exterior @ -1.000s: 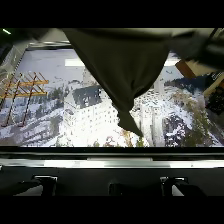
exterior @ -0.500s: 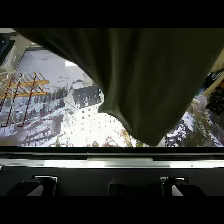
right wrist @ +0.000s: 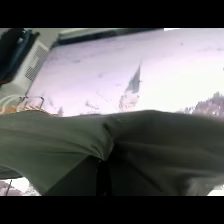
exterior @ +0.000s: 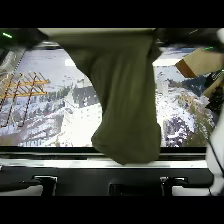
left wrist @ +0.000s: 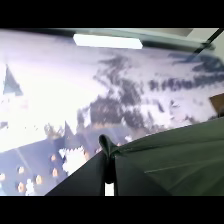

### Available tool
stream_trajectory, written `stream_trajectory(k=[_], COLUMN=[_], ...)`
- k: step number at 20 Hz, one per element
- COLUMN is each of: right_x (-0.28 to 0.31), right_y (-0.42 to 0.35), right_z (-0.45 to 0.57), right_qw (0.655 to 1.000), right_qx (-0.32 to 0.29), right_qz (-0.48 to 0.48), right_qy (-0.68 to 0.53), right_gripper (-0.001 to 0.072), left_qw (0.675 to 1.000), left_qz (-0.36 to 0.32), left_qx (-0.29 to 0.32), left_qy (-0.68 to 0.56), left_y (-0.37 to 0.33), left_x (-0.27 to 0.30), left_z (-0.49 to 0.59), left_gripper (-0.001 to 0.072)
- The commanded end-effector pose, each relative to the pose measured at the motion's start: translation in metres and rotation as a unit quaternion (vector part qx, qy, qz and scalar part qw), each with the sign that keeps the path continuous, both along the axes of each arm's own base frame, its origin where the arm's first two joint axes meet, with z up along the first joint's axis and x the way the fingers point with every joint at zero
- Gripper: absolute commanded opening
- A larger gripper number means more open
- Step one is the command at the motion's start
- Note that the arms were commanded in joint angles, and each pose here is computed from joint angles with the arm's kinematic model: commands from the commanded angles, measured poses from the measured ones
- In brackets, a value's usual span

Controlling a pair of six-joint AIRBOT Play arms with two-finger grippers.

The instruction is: Fold the clothes and pants, and hang the long-sleeved shirts on hangers.

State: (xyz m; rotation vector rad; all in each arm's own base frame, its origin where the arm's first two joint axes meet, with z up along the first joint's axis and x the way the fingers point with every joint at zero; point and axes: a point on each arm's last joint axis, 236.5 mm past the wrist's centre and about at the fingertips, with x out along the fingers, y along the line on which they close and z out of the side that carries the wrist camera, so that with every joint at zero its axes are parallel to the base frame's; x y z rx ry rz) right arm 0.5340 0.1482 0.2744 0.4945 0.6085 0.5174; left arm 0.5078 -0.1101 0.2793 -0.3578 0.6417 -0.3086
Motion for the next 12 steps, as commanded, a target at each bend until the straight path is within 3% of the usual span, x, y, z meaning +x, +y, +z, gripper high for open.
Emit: stream_trajectory(k=[1,3,6,7,10,12], right_x=[0.081,0.104,0.115,0.112,0.087,0.05], right_y=[0.029,0.038,0.05,0.051,0.041,0.016], right_z=[-0.138,-0.184,-0.218,-0.221,-0.209,-0.191], right_qw=[0.997,0.991,0.978,0.976,0.974,0.974], right_qx=[0.018,0.067,0.133,0.139,0.128,0.088], right_qz=[-0.029,-0.058,-0.069,-0.063,-0.02,0.047], right_qy=[0.072,0.104,0.146,0.157,0.187,0.202], right_gripper=[0.0034,0.0044,0.0224,0.0248,0.0432,0.0433], left_qw=[0.986,0.977,0.963,0.961,0.959,0.959], left_qz=[0.039,0.044,0.052,0.052,0.053,0.051], left_qx=[0.011,0.014,0.011,0.011,0.013,0.014], left_qy=[0.16,0.209,0.262,0.271,0.277,0.277], left_y=[0.011,0.011,0.01,0.01,0.011,0.012], left_x=[0.046,0.06,0.067,0.068,0.068,0.067], left_z=[-0.148,-0.209,-0.273,-0.284,-0.294,-0.291], left_gripper=[0.0017,0.0017,0.0018,0.0018,0.0018,0.0018])
